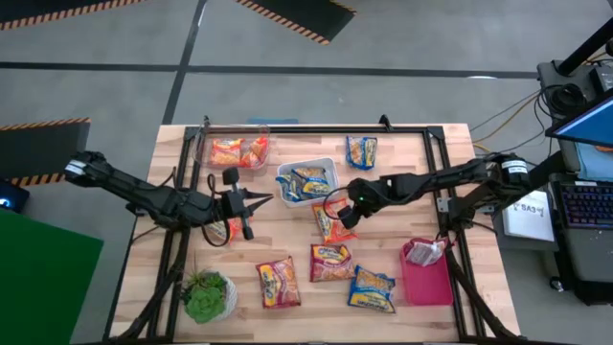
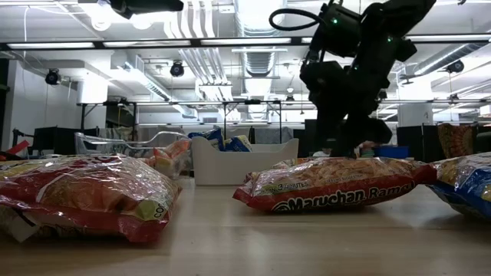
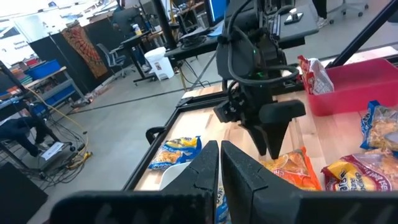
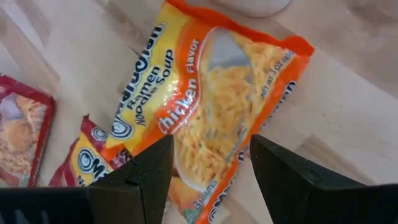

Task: Sort Maruchan noodles
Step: Put the orange noodle pack into the transparent bin

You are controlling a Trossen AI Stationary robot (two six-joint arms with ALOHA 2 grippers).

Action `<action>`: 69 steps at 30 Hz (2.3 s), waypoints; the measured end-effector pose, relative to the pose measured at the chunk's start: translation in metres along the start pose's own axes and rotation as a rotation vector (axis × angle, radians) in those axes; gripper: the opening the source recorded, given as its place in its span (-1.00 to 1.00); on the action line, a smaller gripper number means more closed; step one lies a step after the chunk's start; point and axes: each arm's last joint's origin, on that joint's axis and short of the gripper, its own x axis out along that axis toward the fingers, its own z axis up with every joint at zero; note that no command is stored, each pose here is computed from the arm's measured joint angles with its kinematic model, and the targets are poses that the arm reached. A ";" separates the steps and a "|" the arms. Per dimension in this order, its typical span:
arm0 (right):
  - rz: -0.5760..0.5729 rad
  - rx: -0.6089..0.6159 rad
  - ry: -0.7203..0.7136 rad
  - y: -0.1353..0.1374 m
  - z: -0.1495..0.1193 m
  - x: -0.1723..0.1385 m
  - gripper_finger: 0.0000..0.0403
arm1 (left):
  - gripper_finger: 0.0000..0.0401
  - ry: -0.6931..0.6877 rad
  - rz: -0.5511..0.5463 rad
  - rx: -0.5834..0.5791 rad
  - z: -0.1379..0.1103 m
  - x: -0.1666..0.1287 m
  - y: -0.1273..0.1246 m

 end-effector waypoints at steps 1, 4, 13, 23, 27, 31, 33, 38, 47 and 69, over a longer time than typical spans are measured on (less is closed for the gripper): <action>-0.005 0.000 -0.013 -0.001 -0.001 0.001 0.00 | -0.99 -0.002 0.001 -0.002 0.000 0.000 0.000; -0.022 0.006 -0.053 -0.004 -0.002 0.004 0.00 | -0.99 -0.013 0.003 -0.010 0.001 0.000 0.000; 0.010 0.019 -0.121 -0.011 -0.011 0.012 0.00 | -0.99 -0.027 0.006 -0.051 0.003 0.000 0.000; 0.068 0.071 -0.158 -0.026 -0.026 0.022 0.00 | -0.99 -0.032 0.006 -0.098 0.004 0.000 0.001; 0.084 0.077 -0.185 -0.029 -0.031 0.024 0.00 | -0.99 -0.044 0.008 -0.120 0.005 0.001 0.000; 0.090 0.069 -0.207 -0.031 -0.032 0.025 0.00 | -0.99 -0.074 0.014 -0.144 0.008 0.004 -0.002; 0.095 0.063 -0.222 -0.031 -0.031 0.026 0.00 | -0.99 -0.090 0.017 -0.153 0.009 0.007 -0.004; 0.132 0.054 -0.210 -0.026 -0.029 0.045 0.00 | -0.99 -0.112 0.021 -0.164 0.009 0.012 -0.008; 0.188 -0.015 -0.170 -0.013 -0.020 0.072 -0.18 | -0.99 -0.110 0.019 -0.171 0.009 0.014 -0.010; 0.243 -0.550 -0.451 0.028 -0.021 0.017 -0.95 | -0.57 -0.003 -0.088 -0.392 -0.021 0.048 -0.048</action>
